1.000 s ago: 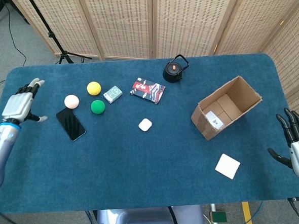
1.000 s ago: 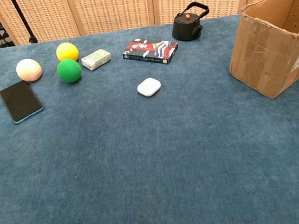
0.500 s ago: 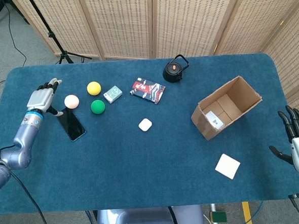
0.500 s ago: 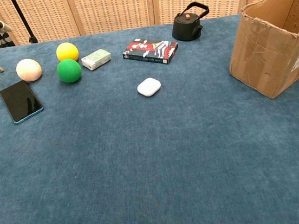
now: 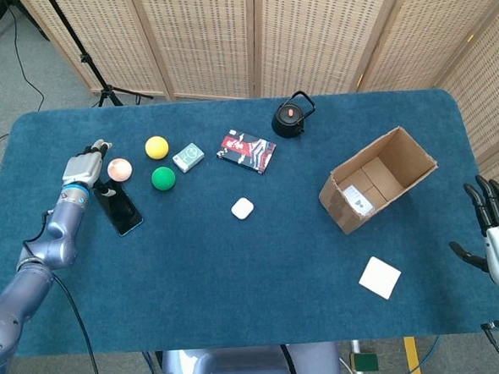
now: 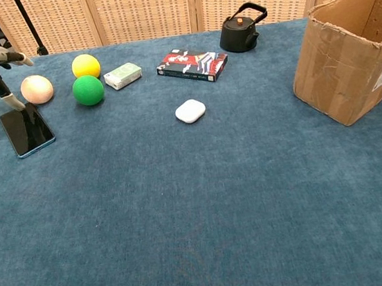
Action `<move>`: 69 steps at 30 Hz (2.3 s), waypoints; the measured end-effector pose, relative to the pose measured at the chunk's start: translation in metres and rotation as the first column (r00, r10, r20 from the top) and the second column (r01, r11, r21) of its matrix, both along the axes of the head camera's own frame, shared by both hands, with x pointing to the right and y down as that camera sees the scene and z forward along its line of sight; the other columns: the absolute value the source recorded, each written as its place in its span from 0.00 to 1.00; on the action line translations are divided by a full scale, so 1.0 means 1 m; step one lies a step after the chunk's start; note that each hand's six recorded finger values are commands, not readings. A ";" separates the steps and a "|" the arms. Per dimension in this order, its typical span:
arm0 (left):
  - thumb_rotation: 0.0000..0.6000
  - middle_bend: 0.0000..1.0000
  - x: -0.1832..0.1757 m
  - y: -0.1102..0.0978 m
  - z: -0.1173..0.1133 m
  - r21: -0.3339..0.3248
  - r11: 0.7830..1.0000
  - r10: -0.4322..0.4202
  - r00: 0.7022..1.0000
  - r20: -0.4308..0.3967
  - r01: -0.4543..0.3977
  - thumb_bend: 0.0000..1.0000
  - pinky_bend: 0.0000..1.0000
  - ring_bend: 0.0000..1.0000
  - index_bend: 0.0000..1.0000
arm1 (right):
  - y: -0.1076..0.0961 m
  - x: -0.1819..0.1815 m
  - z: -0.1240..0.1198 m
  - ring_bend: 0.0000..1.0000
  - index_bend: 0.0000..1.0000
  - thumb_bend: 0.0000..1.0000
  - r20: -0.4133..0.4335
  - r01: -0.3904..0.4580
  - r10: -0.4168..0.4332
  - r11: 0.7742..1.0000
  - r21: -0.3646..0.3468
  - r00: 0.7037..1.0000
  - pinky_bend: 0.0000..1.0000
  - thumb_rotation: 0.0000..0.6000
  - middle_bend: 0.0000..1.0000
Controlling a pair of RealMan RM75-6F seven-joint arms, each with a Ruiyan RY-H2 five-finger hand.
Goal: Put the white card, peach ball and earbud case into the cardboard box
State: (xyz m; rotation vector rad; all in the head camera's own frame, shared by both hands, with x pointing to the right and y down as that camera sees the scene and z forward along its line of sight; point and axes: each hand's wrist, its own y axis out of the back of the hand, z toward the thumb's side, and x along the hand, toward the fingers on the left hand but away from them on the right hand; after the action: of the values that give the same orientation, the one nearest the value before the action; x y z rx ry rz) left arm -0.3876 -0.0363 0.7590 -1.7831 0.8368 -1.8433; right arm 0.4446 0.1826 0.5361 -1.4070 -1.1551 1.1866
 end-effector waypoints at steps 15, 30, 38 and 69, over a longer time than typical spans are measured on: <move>1.00 0.17 0.025 -0.008 0.008 -0.010 1.000 0.027 1.000 0.004 -0.027 0.18 0.33 0.17 0.30 | 0.000 -0.003 0.001 0.00 0.05 0.00 -0.003 0.010 -0.010 1.000 0.002 1.000 0.16 1.00 0.06; 1.00 0.36 0.033 -0.007 0.012 0.023 1.000 -0.002 1.000 -0.015 0.002 0.36 0.49 0.35 0.53 | -0.001 -0.001 0.002 0.00 0.05 0.00 0.007 0.007 -0.007 1.000 -0.005 1.000 0.16 1.00 0.07; 1.00 0.36 0.032 -0.017 0.000 0.066 0.998 -0.001 0.998 -0.056 0.005 0.37 0.49 0.35 0.53 | -0.001 0.000 0.002 0.00 0.05 0.00 0.016 0.002 -0.001 1.000 -0.009 1.000 0.16 1.00 0.07; 1.00 0.37 0.245 0.134 -0.106 0.463 0.510 0.857 0.470 -0.210 -0.725 0.32 0.49 0.35 0.57 | 0.003 0.002 -0.012 0.00 0.05 0.00 0.053 -0.010 0.010 1.000 0.002 0.999 0.16 1.00 0.07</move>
State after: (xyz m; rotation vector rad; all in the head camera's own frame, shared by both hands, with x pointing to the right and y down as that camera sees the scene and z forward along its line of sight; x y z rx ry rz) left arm -0.1430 0.0978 0.6531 -1.8863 0.2468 -0.6538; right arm 0.4469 0.1855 0.5243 -1.4402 -1.2015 1.1608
